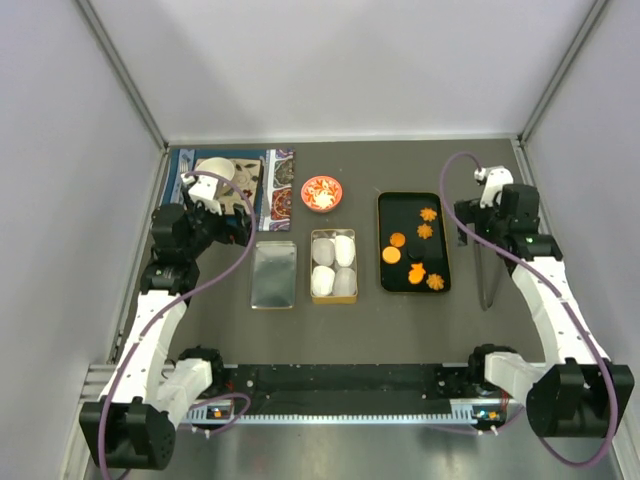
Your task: Pack the cookies
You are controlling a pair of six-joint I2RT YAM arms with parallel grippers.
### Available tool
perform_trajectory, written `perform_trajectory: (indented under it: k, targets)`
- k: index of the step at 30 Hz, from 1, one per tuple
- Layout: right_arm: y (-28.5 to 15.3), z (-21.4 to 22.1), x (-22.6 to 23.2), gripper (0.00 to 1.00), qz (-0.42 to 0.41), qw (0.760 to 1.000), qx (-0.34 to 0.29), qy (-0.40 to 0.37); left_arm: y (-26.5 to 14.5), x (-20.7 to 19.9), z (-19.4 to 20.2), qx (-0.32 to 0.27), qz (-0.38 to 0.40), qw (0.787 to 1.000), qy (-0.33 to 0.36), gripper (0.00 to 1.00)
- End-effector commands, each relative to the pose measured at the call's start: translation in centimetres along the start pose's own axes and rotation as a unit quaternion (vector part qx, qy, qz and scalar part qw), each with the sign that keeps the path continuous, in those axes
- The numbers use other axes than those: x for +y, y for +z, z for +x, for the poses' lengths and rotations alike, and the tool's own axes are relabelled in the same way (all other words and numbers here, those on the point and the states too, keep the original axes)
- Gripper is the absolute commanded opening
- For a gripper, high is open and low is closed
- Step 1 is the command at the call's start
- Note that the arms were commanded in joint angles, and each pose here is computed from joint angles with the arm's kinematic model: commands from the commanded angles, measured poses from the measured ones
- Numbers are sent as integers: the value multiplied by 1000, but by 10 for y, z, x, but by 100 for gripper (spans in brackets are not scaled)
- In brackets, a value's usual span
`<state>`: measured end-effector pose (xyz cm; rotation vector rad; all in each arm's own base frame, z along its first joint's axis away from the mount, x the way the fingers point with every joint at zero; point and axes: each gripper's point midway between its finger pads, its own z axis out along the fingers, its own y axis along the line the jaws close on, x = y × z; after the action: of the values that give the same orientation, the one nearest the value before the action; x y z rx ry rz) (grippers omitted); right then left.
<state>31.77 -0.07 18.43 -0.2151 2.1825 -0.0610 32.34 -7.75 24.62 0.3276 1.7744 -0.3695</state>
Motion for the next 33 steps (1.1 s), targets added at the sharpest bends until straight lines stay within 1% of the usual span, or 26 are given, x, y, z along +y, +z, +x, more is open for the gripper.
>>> perform_trajectory:
  k: [1,4,5,10,15,19,29,33]
  targets:
    - [-8,6,-31,98,48,998,26,8,0,-1,1,-2,6,1000,17,99]
    - [-5,29,-43,98,53,995,78,18,2,-2,8,4,10,1000,16,99]
    - [-1,36,-42,98,44,994,94,24,2,-2,10,6,10,1000,15,99]
    - [4,69,-52,98,43,986,149,53,3,-4,13,9,16,1000,13,99]
    - [10,98,-50,98,42,977,197,67,5,-4,14,11,18,1000,13,99]
    - [12,110,-51,98,40,973,213,80,6,-5,13,13,20,1000,8,99]
    - [13,125,-55,96,32,967,229,102,3,-3,21,25,13,1000,8,99]
    - [15,133,-55,96,28,964,241,112,1,-4,18,21,12,1000,7,99]
